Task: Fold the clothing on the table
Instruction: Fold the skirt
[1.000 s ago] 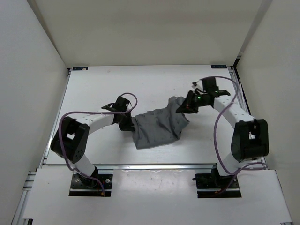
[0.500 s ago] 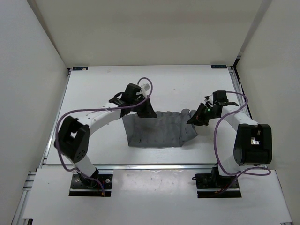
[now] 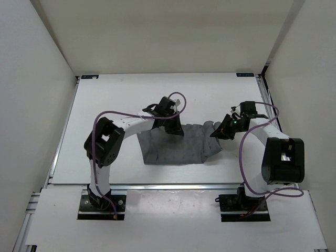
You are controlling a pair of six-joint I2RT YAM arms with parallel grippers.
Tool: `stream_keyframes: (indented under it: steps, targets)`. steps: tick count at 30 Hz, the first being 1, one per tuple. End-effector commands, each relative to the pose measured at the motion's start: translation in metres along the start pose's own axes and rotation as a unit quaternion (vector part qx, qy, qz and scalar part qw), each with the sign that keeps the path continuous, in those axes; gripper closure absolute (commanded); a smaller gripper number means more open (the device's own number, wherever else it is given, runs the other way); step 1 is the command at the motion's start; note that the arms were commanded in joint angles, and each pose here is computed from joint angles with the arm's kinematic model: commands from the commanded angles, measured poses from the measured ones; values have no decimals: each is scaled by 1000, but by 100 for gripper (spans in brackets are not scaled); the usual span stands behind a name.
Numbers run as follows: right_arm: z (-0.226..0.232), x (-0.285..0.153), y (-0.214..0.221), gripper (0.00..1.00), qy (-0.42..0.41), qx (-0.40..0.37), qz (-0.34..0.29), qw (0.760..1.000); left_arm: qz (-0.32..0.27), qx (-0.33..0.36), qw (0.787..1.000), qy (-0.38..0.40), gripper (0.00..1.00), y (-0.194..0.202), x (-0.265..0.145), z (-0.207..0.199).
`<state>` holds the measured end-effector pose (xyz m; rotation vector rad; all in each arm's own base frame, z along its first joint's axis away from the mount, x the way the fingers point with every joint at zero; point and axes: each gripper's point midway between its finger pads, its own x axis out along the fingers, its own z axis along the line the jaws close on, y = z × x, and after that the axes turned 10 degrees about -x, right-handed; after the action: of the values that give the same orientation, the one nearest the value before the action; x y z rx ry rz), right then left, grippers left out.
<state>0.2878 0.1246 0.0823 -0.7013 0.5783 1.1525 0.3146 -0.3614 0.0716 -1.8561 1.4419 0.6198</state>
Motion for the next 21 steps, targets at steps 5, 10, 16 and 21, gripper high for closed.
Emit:
stream_keyframes:
  steps: [5, 10, 16, 21]
  targets:
    - [13, -1, -6, 100, -29, -12, -9, 999, -36, 34, 996, -77, 100, -11, 26, 12]
    - [36, -5, -6, 100, -51, -30, -8, 998, -45, 51, 988, -141, 100, -8, 40, 39]
    - [81, -22, -6, 100, -86, -72, -15, 994, -39, 46, 985, -161, 100, -2, 51, 53]
    - [138, -41, -3, 100, -184, -92, -27, 978, -45, 42, 983, -175, 100, -3, 52, 59]
